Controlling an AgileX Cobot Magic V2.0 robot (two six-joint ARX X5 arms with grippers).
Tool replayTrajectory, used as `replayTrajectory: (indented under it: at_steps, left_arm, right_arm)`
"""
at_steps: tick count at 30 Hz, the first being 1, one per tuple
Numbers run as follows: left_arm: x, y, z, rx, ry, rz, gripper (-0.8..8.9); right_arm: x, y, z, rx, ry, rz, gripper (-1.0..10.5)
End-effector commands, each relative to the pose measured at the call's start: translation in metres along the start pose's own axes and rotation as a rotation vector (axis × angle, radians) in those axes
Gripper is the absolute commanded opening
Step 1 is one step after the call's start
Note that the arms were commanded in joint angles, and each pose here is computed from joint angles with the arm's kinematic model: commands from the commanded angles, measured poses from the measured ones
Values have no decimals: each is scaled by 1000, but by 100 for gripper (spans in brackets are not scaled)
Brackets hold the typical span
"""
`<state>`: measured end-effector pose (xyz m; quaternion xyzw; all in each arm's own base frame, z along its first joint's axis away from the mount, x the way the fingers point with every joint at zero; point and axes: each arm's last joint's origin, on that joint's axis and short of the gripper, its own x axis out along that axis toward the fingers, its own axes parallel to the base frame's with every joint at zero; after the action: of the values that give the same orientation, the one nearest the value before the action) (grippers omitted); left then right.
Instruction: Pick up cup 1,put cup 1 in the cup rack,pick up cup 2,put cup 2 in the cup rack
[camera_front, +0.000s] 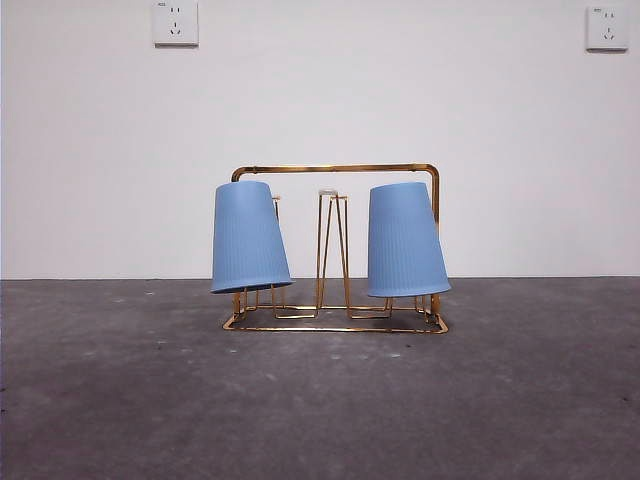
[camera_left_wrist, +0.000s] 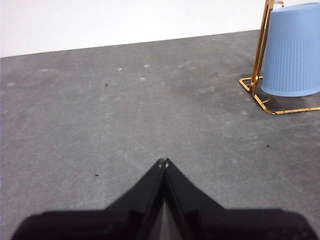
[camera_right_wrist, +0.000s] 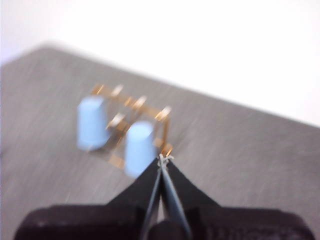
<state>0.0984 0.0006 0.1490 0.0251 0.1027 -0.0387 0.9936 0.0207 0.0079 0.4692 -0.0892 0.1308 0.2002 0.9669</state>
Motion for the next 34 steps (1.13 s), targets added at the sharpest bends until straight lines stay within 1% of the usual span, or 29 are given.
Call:
replayTrajectory:
  at_steps: [1, 4, 6, 10, 14, 17, 22, 25, 29, 33, 34]
  left_arm:
    - [1, 0, -3, -12, 7, 1, -3]
    - [1, 0, -3, -12, 10, 1, -3]
    - [1, 0, -3, -12, 10, 0, -3]
    - [1, 0, -3, -12, 10, 1, -3]
    - [1, 0, -3, -12, 10, 1, -3]
    - [1, 0, -3, -12, 10, 1, -3]
    - [1, 0, -3, -12, 10, 1, -3]
    - [1, 0, -3, -12, 10, 1, -3]
    - [1, 0, -3, -12, 12, 1, -3]
    - [2, 0, -3, -12, 12, 0, -3]
    - [2, 0, -4, -13, 17, 0, -3]
  right_arm:
    - [6, 0, -15, 43, -36, -102, 1]
    - [19, -1, -39, 52, -65, -204, 1]
    - [31, -2, -57, 62, -103, -243, 1]
    - [59, -2, -103, 74, -194, -212, 1]
    - [87, -3, -151, 69, -217, -235, 1]
    - [106, -2, -186, 67, -224, -239, 1]
    - [129, 1, -239, 95, -165, -228, 1]
    - [141, 2, -263, 141, -114, -224, 1]
    - [152, 3, -286, 206, -47, -212, 1]
    - [152, 3, -286, 211, -55, -215, 1]
    - [152, 3, -286, 235, -60, -214, 1]
